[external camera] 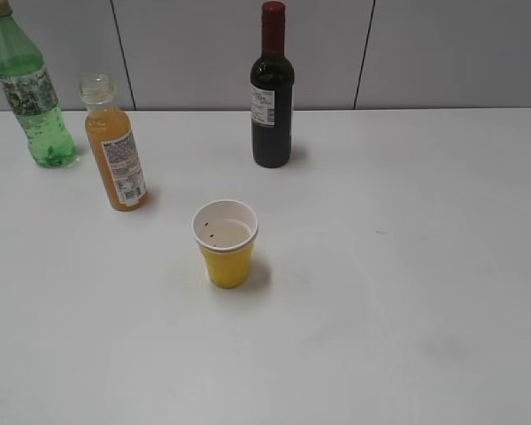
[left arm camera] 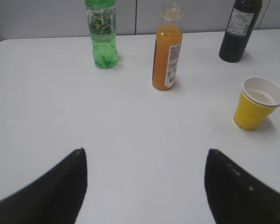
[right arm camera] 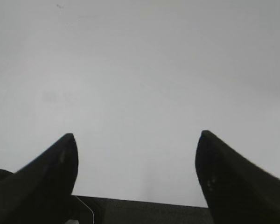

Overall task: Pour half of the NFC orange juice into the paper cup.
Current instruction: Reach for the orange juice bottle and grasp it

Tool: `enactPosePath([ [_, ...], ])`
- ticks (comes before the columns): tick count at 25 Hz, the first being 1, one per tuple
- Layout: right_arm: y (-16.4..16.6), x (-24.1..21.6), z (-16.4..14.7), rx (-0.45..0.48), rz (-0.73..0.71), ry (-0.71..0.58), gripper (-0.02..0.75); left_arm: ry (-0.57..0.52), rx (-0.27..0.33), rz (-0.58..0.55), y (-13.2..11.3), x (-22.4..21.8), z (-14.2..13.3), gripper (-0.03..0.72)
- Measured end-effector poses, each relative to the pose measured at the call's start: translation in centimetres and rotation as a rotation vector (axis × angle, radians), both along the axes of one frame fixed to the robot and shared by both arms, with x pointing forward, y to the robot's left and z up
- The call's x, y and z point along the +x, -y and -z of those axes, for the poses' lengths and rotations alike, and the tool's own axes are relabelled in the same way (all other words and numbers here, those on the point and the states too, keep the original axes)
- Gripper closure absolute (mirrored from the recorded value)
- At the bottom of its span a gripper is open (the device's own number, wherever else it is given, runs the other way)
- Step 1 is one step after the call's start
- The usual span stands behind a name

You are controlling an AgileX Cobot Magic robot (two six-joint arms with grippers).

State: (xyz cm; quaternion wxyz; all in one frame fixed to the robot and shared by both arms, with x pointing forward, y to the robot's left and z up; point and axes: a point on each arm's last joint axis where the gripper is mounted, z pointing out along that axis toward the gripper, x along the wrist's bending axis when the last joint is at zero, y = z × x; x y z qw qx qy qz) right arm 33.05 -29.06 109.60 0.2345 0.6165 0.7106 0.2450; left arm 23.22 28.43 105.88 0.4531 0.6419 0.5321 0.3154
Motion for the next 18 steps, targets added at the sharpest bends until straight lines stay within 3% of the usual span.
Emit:
enactPosePath([
  [15,0.7,-9.2,4.3,0.027,0.000,0.361,0.144,-0.001,0.003,-0.002,0.0,0.0,0.0,0.096],
  [18,0.7,-9.5,5.2,0.032,-0.002,0.366,0.144,-0.001,0.009,-0.006,-0.1,0.0,0.0,0.096],
])
